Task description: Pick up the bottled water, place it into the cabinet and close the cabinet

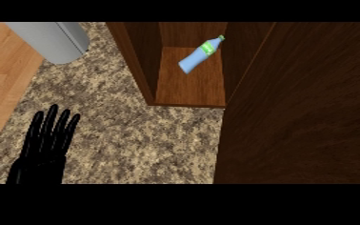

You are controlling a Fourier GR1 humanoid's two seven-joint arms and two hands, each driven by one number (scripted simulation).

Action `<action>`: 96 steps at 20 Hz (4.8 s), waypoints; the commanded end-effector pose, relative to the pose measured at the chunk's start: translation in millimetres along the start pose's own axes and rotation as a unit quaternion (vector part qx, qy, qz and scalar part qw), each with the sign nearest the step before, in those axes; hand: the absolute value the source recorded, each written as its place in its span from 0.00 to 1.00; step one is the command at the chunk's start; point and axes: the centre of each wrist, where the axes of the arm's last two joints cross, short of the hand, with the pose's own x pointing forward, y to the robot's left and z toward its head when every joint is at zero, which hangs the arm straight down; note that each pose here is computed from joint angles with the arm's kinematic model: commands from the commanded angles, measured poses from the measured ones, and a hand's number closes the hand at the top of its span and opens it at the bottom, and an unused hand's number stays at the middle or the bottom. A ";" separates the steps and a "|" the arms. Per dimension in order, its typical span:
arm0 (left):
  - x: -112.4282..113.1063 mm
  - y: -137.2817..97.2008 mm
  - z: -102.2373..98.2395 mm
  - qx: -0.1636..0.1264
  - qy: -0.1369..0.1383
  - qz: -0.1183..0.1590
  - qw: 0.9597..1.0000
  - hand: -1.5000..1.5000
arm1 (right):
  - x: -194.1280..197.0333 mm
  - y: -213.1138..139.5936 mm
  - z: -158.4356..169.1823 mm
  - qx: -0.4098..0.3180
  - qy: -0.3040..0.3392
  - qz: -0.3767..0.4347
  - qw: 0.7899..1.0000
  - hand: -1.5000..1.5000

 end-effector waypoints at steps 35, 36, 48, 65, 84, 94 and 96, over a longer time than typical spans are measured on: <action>58.7 51.8 -0.4 -0.099 0.017 -0.006 0.995 0.00 | 16.7 -16.4 -57.7 0.130 0.001 0.124 0.984 1.00; 60.4 50.6 -1.2 -0.099 0.014 -0.002 0.995 0.00 | 16.2 -18.6 -59.3 0.121 0.003 0.130 0.984 1.00; 63.1 60.3 -0.9 -0.094 0.021 -0.002 0.995 0.00 | 15.7 -25.4 -76.5 0.136 0.003 0.138 0.981 1.00; 68.4 64.4 -10.3 -0.111 0.004 -0.003 0.994 0.00 | -9.1 -44.7 -88.4 0.114 -0.001 0.043 0.993 1.00; 66.1 82.6 -4.7 -0.081 0.014 0.000 0.997 0.00 | -7.6 -102.0 -222.2 0.055 0.134 0.136 0.980 1.00; 67.2 94.2 2.4 -0.064 0.002 -0.004 0.998 0.00 | 21.1 -148.4 -309.5 -0.103 0.127 0.147 0.975 1.00; 68.0 92.7 5.0 -0.069 0.007 0.001 0.998 0.00 | 26.1 -160.3 -319.3 -0.150 0.126 0.139 0.971 1.00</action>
